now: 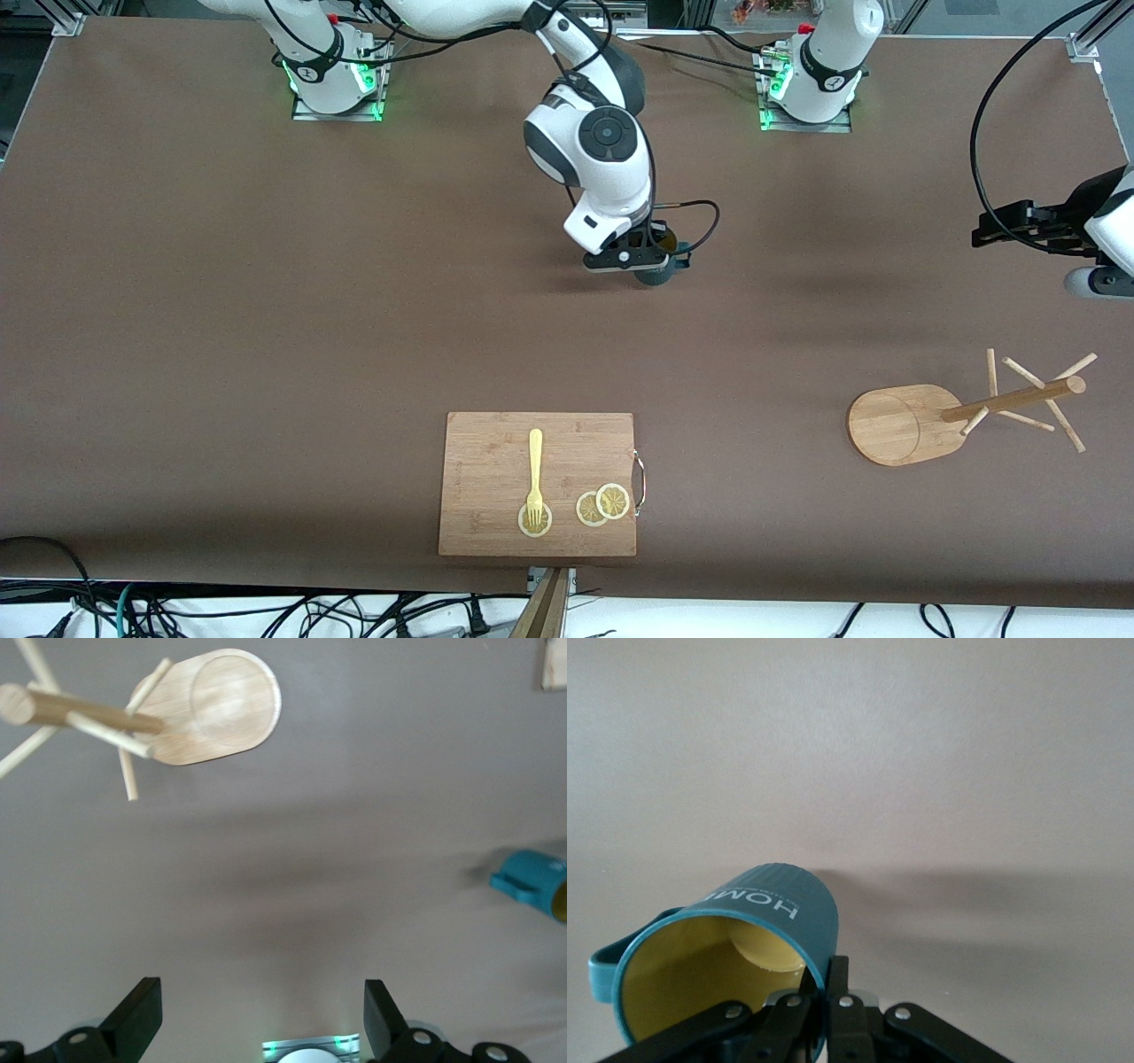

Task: Pass cup and hang on rack
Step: 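Set the mug down with the right gripper while the left gripper approaches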

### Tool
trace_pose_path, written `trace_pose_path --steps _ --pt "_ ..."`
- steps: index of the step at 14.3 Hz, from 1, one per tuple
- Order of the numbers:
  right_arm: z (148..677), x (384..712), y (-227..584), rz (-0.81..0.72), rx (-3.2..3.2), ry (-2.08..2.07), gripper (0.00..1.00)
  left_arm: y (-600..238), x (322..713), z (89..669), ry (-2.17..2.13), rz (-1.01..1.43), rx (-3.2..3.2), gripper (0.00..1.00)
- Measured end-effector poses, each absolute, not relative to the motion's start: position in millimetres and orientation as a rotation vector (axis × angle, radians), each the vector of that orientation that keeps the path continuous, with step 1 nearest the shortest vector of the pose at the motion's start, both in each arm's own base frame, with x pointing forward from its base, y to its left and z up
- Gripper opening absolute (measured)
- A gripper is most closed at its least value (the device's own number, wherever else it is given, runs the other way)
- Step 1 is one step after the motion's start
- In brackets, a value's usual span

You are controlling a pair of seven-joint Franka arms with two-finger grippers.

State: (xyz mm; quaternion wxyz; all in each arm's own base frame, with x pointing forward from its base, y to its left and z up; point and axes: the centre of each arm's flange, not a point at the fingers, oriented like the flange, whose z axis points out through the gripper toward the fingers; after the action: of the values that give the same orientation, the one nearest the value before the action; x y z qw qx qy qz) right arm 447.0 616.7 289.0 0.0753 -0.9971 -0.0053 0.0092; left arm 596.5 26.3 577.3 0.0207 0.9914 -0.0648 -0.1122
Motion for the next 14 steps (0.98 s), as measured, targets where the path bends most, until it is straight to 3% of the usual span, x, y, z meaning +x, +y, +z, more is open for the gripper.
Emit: trace_pose_path --steps 7,14 --pt "249 442 619 0.052 -3.039 -0.006 0.05 13 594 532 -0.687 -0.416 2.826 1.00" --pt "243 437 624 0.003 -3.065 0.011 0.07 -10 584 480 -1.151 -0.415 2.461 1.00"
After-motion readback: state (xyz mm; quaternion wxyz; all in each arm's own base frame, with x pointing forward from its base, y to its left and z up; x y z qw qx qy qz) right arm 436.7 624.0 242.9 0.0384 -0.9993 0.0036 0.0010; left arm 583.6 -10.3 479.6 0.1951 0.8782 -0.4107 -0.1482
